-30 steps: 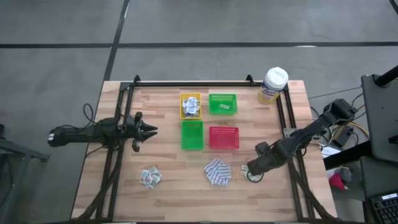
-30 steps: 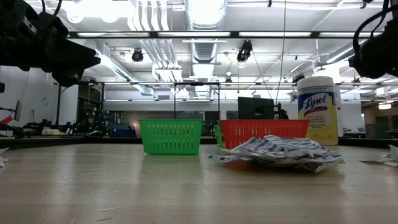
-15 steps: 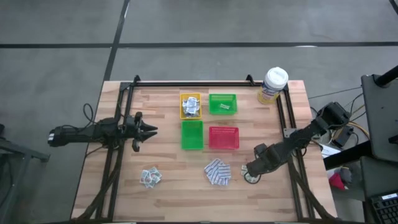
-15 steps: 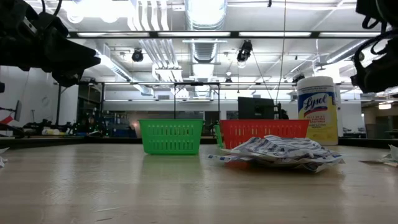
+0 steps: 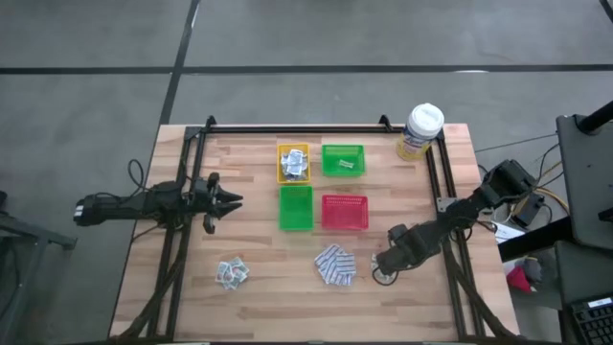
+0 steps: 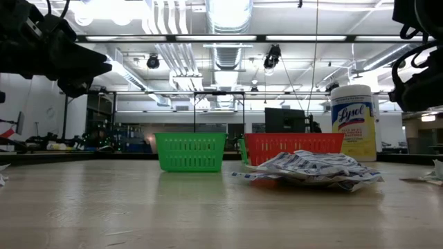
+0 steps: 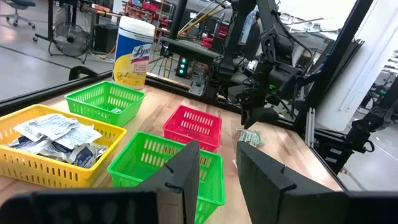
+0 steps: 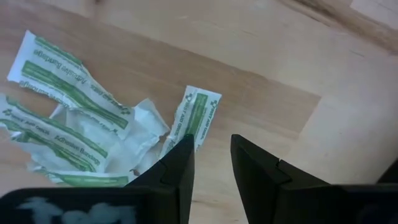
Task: Pick & Place First Aid Supplies
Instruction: Put the green bandage pack into the top green bin
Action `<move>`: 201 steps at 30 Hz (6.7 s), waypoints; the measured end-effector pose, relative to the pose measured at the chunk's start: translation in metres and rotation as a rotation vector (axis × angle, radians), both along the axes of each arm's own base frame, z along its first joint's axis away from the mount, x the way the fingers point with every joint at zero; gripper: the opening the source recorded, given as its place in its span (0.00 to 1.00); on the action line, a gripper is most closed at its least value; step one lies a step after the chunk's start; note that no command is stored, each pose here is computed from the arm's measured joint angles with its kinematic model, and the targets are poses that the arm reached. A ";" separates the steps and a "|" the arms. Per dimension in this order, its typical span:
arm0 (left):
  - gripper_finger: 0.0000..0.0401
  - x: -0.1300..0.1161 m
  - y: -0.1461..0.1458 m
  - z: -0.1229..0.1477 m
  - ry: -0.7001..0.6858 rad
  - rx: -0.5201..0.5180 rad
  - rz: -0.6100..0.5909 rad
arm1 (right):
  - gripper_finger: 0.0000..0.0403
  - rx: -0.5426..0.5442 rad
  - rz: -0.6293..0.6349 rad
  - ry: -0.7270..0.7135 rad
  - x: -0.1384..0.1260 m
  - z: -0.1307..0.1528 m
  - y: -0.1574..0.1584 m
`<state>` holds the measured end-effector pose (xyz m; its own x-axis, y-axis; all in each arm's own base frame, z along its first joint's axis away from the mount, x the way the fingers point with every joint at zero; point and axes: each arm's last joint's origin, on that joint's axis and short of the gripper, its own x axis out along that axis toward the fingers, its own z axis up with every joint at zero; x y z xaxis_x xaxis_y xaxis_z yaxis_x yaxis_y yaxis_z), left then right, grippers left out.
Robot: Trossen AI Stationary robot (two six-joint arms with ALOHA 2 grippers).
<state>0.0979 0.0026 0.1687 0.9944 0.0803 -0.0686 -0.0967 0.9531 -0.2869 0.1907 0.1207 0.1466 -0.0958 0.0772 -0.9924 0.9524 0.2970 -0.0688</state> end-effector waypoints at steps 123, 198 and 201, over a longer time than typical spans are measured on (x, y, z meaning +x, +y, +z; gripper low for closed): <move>0.27 0.000 0.001 0.001 -0.006 0.001 0.047 | 0.09 -0.030 0.114 0.168 0.006 -0.012 0.005; 0.27 0.000 0.002 0.001 -0.004 0.001 0.057 | 0.07 -0.240 0.836 -0.062 0.166 0.041 -0.302; 0.27 0.000 0.002 0.001 -0.004 0.001 0.057 | 0.07 -0.206 0.847 -0.037 0.169 0.033 -0.304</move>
